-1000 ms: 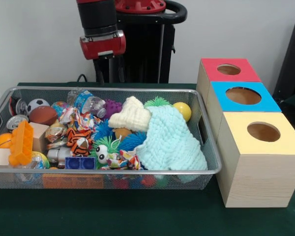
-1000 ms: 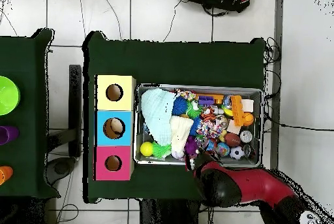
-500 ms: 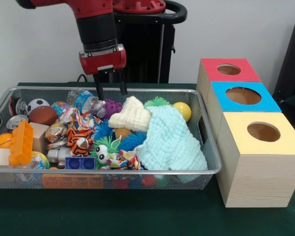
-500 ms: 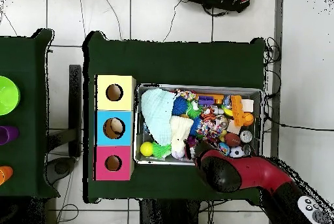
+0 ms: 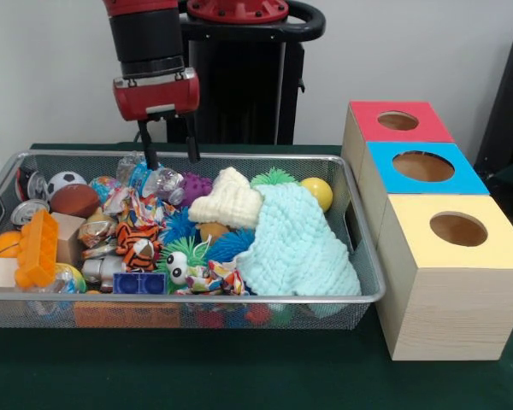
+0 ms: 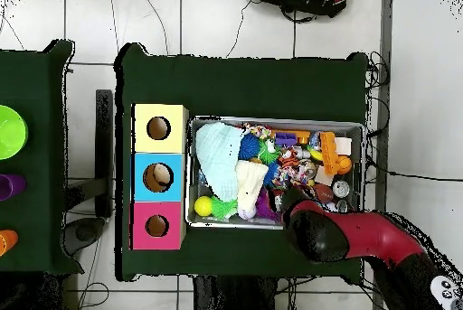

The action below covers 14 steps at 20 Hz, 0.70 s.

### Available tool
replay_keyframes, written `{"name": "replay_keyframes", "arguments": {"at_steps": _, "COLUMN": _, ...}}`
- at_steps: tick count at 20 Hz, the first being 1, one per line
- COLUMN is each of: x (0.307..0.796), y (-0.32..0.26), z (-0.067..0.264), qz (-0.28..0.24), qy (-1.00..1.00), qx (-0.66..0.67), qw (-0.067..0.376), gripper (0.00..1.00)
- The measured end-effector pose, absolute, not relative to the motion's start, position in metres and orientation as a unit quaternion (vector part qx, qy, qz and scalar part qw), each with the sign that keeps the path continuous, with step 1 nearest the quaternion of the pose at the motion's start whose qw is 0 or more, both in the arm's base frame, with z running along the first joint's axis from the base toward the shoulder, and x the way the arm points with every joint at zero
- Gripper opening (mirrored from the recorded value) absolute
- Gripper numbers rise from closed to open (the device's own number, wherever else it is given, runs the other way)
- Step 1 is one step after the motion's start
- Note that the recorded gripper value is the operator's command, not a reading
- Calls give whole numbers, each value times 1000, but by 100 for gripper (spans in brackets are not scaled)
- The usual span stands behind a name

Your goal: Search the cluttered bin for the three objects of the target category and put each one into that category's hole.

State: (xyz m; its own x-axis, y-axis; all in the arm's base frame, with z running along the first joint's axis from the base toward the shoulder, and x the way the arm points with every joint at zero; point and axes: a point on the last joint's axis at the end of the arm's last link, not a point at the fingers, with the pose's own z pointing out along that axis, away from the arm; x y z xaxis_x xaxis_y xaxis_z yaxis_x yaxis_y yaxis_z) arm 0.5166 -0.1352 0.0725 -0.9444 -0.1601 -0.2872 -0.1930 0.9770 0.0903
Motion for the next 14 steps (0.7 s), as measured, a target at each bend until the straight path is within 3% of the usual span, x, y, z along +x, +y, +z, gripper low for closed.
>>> {"name": "replay_keyframes", "arguments": {"at_steps": 7, "x": 529, "y": -159, "z": 82, "qz": 51, "qy": 985, "qx": -77, "qw": 144, "gripper": 100}}
{"name": "replay_keyframes", "arguments": {"at_steps": 14, "x": 544, "y": -186, "z": 65, "qz": 53, "qy": 982, "qx": -73, "qw": 168, "gripper": 100}}
